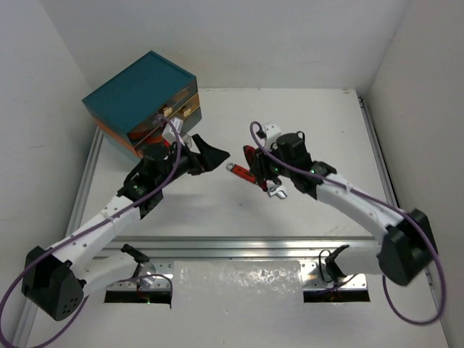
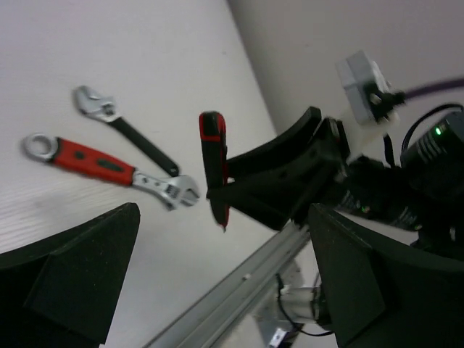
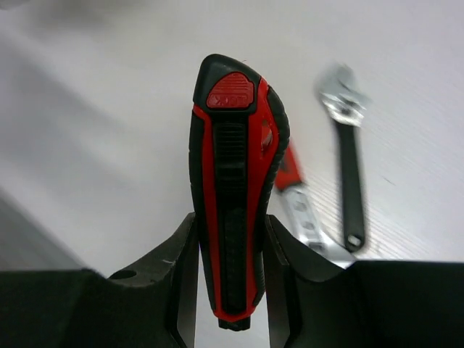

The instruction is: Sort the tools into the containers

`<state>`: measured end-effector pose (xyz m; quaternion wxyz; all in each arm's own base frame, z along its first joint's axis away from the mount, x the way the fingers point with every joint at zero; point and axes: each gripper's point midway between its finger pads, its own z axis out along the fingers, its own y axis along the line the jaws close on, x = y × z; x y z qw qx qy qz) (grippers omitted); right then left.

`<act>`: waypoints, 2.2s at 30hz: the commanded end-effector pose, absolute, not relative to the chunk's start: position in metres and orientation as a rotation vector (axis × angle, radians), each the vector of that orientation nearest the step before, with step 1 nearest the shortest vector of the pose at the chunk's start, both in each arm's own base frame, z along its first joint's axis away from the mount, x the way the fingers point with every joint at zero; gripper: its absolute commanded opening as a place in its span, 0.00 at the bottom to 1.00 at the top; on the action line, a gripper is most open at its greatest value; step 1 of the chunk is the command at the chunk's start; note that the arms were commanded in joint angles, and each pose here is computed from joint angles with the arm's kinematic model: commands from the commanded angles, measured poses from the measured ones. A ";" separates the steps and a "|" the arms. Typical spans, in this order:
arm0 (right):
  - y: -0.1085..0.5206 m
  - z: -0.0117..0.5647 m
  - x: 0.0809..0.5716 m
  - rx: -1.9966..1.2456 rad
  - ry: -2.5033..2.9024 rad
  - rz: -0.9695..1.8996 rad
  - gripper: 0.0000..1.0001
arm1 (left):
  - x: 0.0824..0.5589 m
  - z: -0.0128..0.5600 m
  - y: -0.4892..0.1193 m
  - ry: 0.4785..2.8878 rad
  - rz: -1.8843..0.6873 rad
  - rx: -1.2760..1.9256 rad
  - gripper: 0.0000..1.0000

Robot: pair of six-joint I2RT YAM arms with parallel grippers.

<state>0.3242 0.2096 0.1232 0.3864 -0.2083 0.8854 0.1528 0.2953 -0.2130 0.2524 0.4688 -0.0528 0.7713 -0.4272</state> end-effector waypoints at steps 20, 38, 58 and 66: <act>0.305 0.279 0.237 -0.658 1.675 1.043 0.18 | 0.293 0.288 -0.293 1.787 -1.276 -0.115 0.00; 0.229 0.191 0.250 -0.546 2.028 0.574 0.99 | 0.425 0.319 0.016 1.863 0.518 -0.355 0.02; 0.232 0.185 0.245 -0.606 2.013 0.594 0.99 | 0.432 0.199 -0.008 2.212 0.412 -0.281 0.29; 0.232 0.184 0.245 -0.611 2.015 0.592 0.99 | 0.418 0.206 -0.011 2.215 0.373 -0.311 0.62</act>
